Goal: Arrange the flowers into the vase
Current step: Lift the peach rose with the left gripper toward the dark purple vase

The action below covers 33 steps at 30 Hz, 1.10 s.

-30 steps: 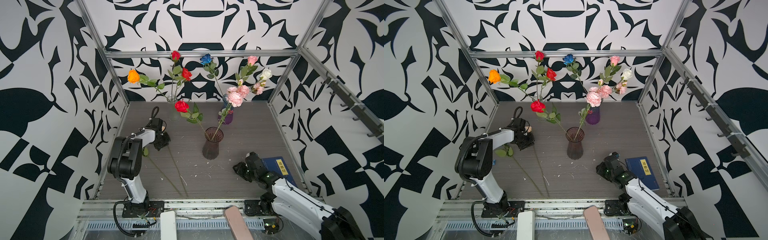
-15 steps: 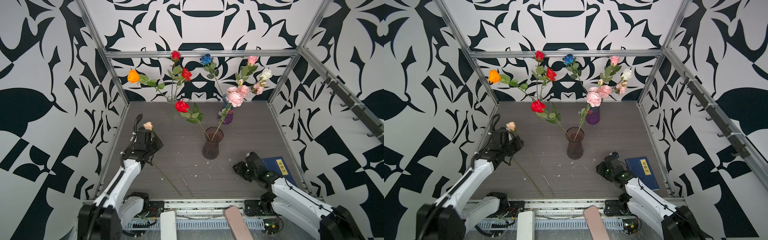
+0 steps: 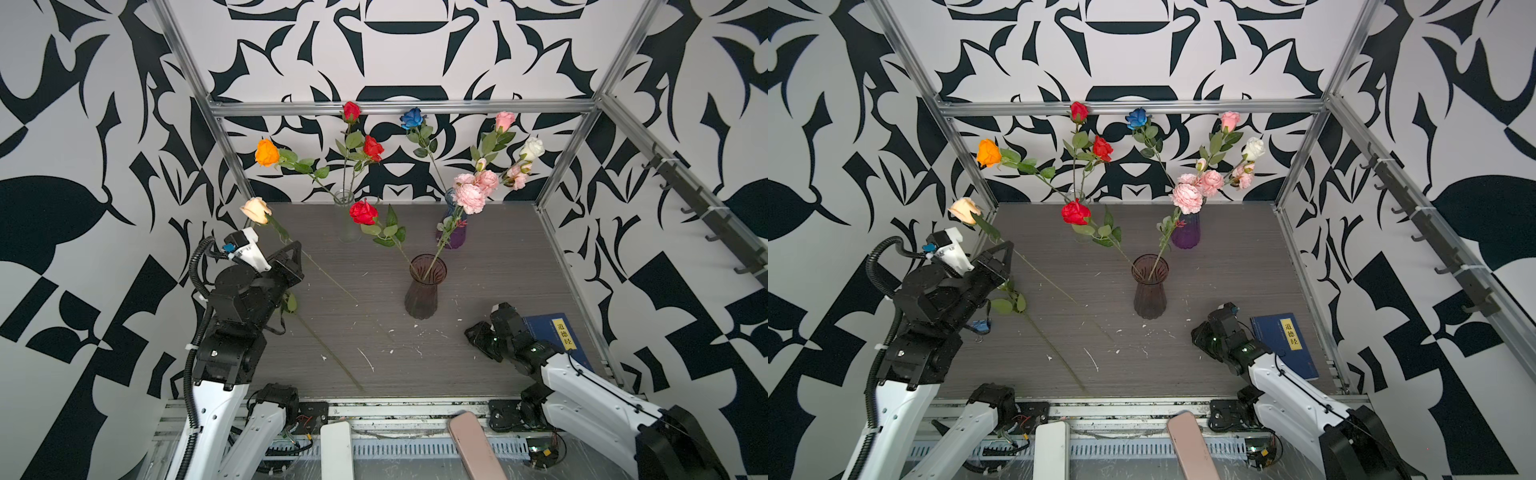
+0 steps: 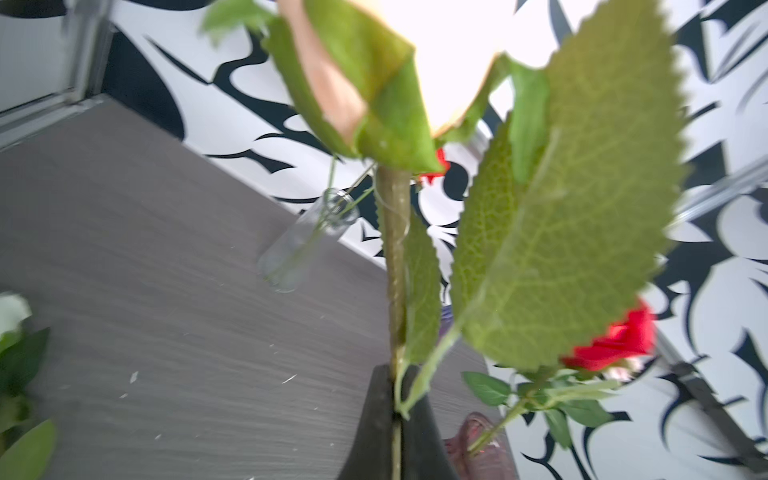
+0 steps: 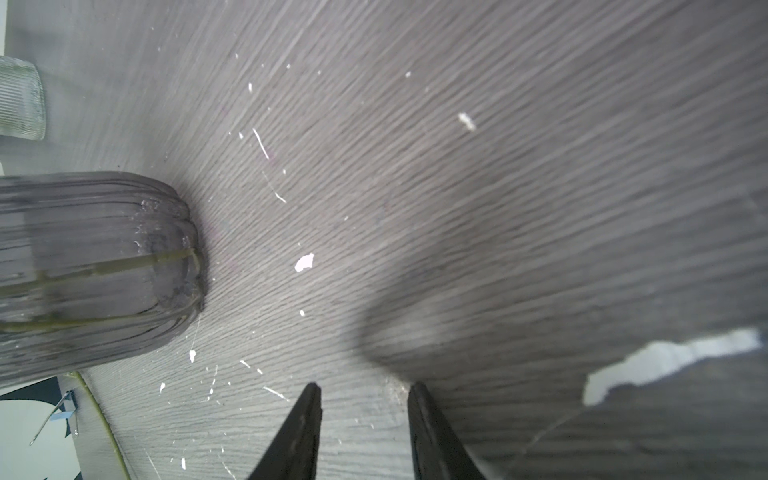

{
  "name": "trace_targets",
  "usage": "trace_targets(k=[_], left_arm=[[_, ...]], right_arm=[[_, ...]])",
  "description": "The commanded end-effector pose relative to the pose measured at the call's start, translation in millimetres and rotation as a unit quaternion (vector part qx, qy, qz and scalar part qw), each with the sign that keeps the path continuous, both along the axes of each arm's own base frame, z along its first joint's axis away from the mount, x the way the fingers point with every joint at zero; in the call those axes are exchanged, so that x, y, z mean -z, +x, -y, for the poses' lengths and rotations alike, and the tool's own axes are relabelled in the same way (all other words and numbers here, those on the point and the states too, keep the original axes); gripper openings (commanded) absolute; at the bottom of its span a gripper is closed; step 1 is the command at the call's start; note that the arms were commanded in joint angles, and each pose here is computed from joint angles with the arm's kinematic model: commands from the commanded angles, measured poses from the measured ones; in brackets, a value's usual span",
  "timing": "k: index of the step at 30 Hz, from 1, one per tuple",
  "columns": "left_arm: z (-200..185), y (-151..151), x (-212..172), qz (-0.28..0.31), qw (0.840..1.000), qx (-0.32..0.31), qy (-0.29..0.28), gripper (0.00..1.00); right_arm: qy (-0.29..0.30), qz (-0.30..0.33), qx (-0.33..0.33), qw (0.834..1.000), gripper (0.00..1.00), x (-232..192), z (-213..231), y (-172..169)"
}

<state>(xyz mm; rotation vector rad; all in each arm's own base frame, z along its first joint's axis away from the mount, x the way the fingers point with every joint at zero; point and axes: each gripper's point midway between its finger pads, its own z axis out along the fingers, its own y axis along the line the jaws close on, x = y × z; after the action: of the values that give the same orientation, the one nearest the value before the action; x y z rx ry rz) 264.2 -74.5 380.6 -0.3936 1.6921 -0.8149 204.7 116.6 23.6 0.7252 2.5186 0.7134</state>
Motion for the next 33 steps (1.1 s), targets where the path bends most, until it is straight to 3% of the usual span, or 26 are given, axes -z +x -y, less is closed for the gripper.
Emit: trace_targets(k=[1,12,16,24,33], left_arm=[[21.3,1.1,-21.8,0.026,0.998,0.055,-0.022,0.0],[53.3,21.3,-91.7,0.13,0.986,0.082,-0.065,0.0],[79.3,18.5,-127.6,0.202,0.975,0.088,-0.033,0.0],[122.1,11.5,-173.5,0.306,0.945,0.074,0.09,0.0],[120.6,15.4,-197.0,0.337,0.936,0.043,0.092,0.0]], right_arm=[[-0.008,-0.019,0.003,1.0,0.39,7.3,3.7,-6.0],[-0.005,-0.015,0.002,1.0,0.39,5.8,3.0,-6.0],[-0.005,-0.014,0.003,1.0,0.39,5.2,3.5,-6.0],[-0.003,-0.01,0.003,1.0,0.39,3.8,4.4,-6.8],[-0.004,-0.012,0.002,1.0,0.39,4.4,4.0,-6.2]])
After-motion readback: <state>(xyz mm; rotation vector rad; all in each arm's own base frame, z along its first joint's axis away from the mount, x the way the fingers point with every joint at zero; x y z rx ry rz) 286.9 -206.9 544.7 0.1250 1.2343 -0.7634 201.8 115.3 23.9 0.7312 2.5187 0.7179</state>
